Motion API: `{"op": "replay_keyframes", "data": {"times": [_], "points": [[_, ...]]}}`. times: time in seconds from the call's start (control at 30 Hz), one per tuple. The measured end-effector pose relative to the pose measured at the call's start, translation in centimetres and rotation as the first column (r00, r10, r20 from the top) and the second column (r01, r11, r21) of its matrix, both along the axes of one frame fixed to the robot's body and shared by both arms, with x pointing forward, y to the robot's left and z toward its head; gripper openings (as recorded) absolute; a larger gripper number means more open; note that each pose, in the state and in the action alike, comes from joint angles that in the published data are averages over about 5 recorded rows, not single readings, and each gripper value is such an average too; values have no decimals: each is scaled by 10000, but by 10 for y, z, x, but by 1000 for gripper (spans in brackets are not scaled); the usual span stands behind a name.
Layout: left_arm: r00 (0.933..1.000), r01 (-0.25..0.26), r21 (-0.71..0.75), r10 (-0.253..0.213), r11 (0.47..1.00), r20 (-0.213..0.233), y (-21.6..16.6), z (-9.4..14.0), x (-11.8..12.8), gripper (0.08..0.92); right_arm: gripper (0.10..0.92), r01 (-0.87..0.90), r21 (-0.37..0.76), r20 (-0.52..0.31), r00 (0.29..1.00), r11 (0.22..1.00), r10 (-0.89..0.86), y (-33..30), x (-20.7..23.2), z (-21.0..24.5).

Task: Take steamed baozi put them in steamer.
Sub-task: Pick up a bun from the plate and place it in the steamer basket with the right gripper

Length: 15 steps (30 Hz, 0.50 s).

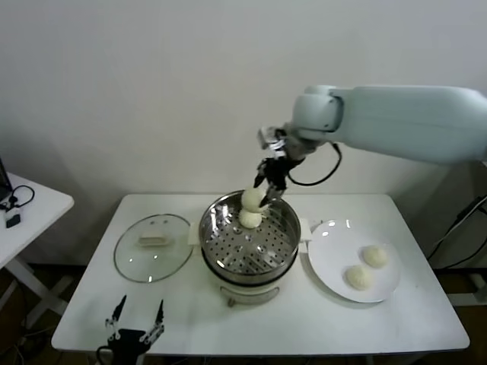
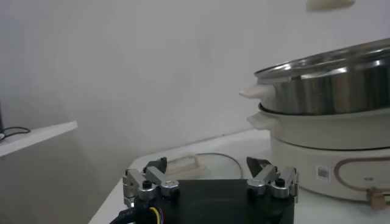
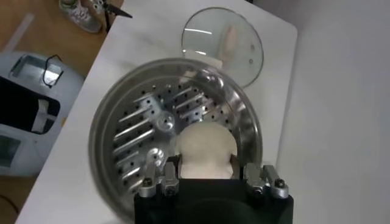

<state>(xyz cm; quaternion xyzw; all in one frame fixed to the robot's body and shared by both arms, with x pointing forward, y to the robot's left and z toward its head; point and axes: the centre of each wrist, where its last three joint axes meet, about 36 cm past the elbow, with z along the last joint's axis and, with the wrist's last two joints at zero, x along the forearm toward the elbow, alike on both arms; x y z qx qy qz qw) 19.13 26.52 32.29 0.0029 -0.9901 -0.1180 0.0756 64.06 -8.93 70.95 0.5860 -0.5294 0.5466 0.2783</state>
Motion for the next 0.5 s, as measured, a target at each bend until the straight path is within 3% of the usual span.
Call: {"op": "replay_keyframes", "data": {"times": [0.5], "points": [[10000,34,-10,-34,10000,-3,-1,-1,0,823,568,-451,-444,-276,9987,9980,439,60,3,-78]]}}
